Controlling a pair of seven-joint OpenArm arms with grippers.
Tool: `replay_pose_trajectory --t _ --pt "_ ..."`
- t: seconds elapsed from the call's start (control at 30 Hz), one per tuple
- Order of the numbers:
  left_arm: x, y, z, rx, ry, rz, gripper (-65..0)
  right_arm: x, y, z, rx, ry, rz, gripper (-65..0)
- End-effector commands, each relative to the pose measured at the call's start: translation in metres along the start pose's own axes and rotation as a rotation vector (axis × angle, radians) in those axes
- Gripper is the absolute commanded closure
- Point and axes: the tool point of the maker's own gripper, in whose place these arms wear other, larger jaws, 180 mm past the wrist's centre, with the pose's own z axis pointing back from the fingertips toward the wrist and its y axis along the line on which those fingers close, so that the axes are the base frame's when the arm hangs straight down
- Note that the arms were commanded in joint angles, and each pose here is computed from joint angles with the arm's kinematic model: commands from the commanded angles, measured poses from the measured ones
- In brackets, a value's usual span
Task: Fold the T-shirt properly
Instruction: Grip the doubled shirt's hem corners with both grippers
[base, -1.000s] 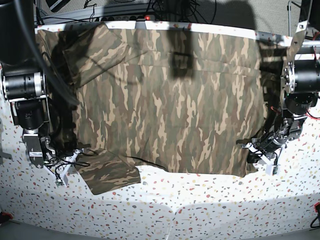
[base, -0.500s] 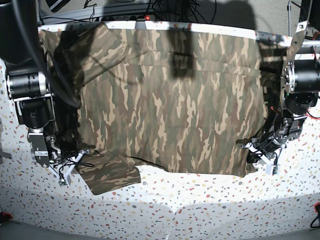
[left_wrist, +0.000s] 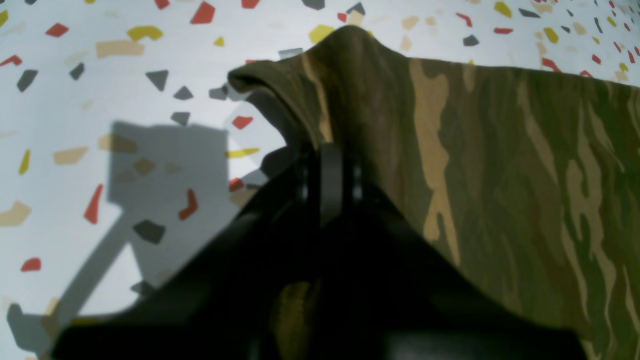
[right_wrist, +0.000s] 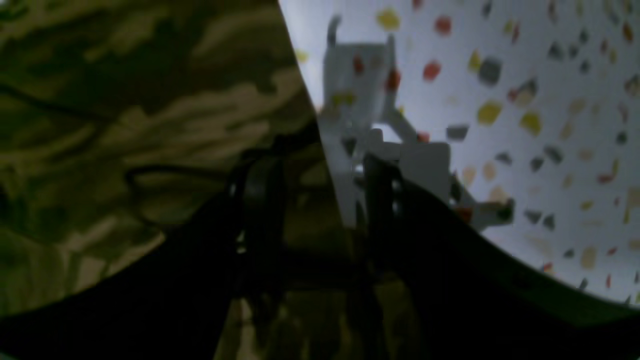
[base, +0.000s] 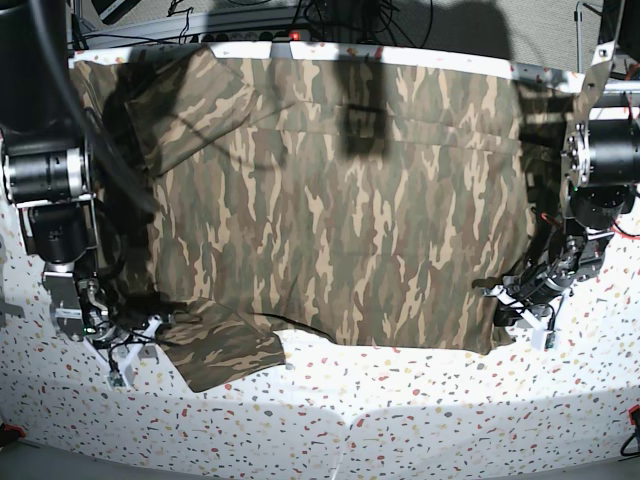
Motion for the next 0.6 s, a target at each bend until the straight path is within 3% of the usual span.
replay_pose_trajectory --t 0.0,0.33,0.47,0.57 --pt "0.023 0.002 -0.001 -0.002 -0.047 -0.011 0.0 0.027 -0.017 0.008 -0.032 -0.058 -0.004 -27.2" --pt "0.022 0.001 -0.001 -0.002 -0.045 -0.01 0.0 0.005 -0.023 0.009 -0.041 0.042 -0.007 -27.1" --pt "0.023 0.001 -0.001 -0.002 -0.049 -0.01 0.0 -0.012 -0.008 0.008 0.012 0.135 0.013 -24.4" --pt "0.023 0.001 -0.001 -0.003 -0.049 -0.01 0.0 -0.018 0.0 0.006 0.024 0.149 0.014 -24.5"
